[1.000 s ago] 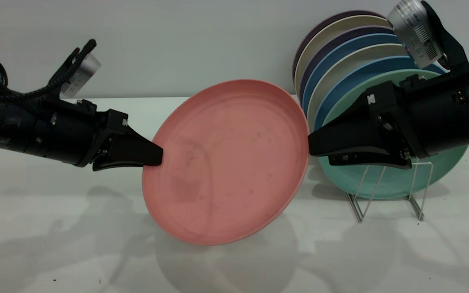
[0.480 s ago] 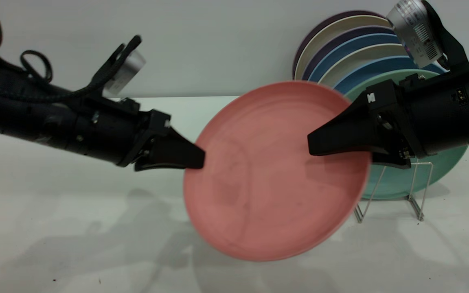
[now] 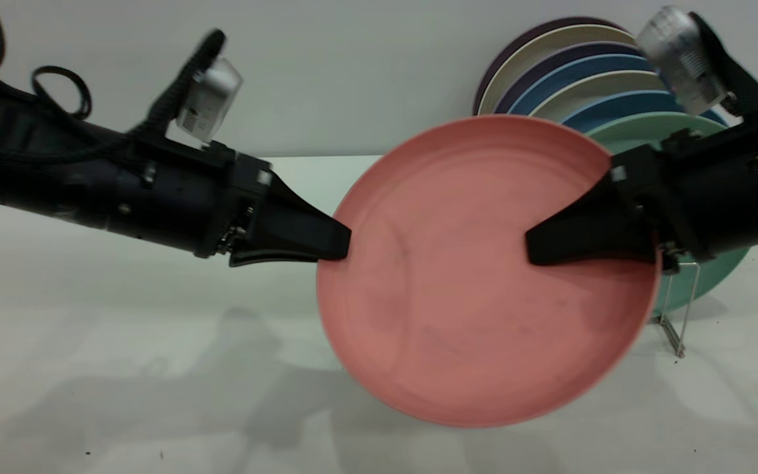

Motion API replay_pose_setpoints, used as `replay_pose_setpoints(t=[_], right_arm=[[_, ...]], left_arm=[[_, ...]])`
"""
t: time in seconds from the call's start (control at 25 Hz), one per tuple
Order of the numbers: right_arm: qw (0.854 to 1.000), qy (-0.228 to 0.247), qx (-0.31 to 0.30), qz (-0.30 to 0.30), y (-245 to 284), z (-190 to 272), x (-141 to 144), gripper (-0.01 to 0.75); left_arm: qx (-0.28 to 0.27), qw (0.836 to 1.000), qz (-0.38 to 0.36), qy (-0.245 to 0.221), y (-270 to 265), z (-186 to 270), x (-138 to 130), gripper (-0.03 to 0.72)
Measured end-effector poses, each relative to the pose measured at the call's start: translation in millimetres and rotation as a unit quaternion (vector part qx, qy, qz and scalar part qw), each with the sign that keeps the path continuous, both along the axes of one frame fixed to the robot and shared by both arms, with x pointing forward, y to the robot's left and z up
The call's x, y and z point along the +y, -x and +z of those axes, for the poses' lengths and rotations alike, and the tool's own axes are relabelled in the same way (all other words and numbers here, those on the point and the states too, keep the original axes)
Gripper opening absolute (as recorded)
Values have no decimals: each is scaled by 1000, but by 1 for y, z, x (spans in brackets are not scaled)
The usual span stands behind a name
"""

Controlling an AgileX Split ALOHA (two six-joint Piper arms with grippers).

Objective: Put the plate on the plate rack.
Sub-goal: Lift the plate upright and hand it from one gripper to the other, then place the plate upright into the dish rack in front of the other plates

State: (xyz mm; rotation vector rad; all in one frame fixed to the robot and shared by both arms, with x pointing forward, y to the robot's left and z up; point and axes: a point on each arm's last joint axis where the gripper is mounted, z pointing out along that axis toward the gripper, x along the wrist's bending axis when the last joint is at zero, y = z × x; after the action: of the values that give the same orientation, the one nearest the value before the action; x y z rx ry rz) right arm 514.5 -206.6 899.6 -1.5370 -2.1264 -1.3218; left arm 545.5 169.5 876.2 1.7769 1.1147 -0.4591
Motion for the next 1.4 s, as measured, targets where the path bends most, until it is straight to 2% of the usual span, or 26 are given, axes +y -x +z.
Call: replay_pose_setpoints(t=[0.16, 0.28, 0.4, 0.6, 0.88, 1.12, 1.24, 1.4], right_arm=[[997, 69, -32, 30, 2, 4, -33, 127], [985, 122, -88, 87, 8, 18, -48, 127], [958, 188, -162, 143, 13, 34, -55, 127], [882, 298, -299, 208, 14, 60, -63, 127], [831, 356, -359, 231, -4, 91, -68, 127], [795, 378, -397, 260, -18, 116, -69, 127], [786, 381, -408, 266, -24, 124, -69, 127], [781, 380, -413, 275, -35, 126, -68, 127]], left_arm=[[26, 996, 78, -21, -14, -4, 46, 200], [45, 990, 134, -19, -20, -4, 79, 295], [66, 980, 185, -27, -23, -7, 103, 331], [82, 971, 214, -62, -22, -13, 122, 337], [83, 972, 211, -69, -22, -14, 122, 337], [83, 971, 213, -72, -22, -14, 123, 337], [83, 971, 214, -73, -22, -14, 123, 337], [83, 970, 215, -73, -22, -14, 123, 337]])
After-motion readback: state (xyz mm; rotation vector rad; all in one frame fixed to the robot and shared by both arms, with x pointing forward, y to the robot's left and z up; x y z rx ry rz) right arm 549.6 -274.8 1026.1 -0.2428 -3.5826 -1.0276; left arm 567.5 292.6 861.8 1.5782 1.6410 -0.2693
